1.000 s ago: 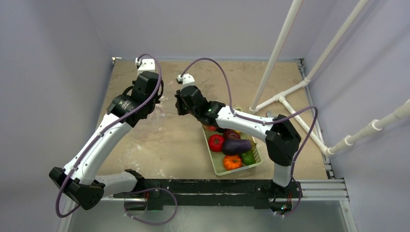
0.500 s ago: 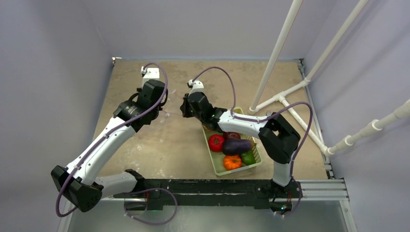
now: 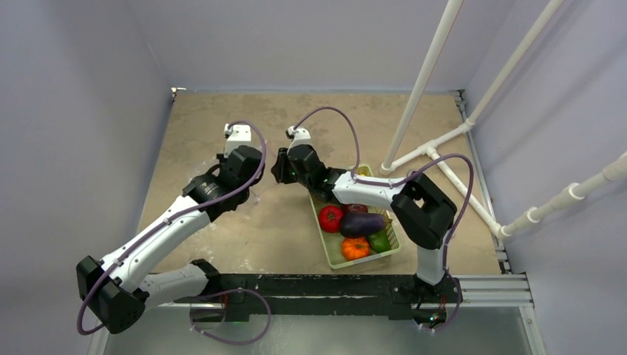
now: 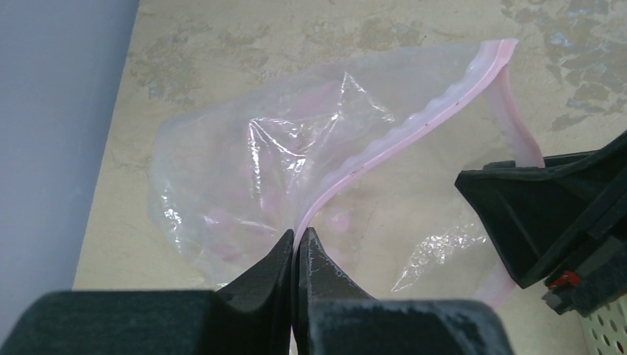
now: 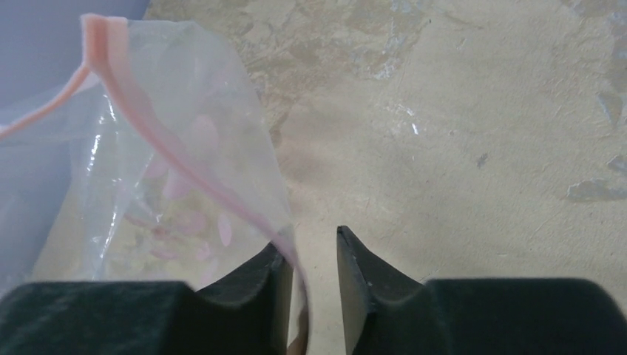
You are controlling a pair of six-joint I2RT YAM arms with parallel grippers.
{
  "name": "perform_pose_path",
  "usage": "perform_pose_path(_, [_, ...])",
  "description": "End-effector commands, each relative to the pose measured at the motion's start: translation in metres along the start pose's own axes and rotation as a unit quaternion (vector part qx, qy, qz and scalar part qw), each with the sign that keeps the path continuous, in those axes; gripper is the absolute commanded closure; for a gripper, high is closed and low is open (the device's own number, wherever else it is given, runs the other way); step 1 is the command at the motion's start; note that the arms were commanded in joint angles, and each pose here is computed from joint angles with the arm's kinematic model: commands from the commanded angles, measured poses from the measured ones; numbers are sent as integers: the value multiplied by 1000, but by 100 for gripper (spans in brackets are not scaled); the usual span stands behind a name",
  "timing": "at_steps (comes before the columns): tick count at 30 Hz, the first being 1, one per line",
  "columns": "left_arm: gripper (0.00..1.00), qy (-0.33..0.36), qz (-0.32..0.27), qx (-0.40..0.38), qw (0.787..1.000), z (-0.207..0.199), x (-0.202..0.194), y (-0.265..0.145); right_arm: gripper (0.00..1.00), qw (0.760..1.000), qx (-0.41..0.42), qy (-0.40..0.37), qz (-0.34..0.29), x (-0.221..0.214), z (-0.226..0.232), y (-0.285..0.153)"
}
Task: Place the food in the zip-top bag and seal the zipper
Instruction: Open the zipper of the food storage bag, then pick up the fake fruit from the bin.
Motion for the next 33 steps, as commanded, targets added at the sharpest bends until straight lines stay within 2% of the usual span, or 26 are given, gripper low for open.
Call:
perform_pose_path(1, [100, -39, -34, 24, 998, 7, 8, -3, 64, 999, 25, -1, -33, 31, 17, -19])
perform_pose_path(4, [100, -34, -33, 24, 999, 5, 5, -2, 56, 998, 35, 1, -43, 41, 23, -28])
perform_pose_path(8, [100, -29, -28, 20, 999, 2, 2, -1, 50, 998, 44, -3, -51, 54, 31, -41])
perform_pose_path(12, [100, -29, -28, 18, 999, 1, 1, -1, 39, 997, 45, -7, -64, 71, 37, -60])
perform_pose_path(23, [100, -27, -30, 12, 999, 0, 1, -3, 27, 996, 6, -17, -85, 94, 23, -117])
perform_pose_path(28, [100, -27, -28, 6, 999, -2, -1, -3, 22, 995, -37, -12, -91, 92, 2, -137])
perform_pose_path(30, [100, -28, -28, 6, 999, -2, -1, -3, 16, 995, -53, -1, -85, 87, -8, -143])
perform_pose_path(33, [100, -30, -30, 4, 999, -1, 0, -4, 14, 995, -74, 12, -72, 76, -20, -148])
Point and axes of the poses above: each gripper's point midway between its finger pads, its own y axis out along the fingers, its own z axis along the line the jaws close on, x = y × z, the point moved 3 cm from there along -y, back along the fingers, and after that the axes turned 6 degrees about y, right-handed, at the moved point
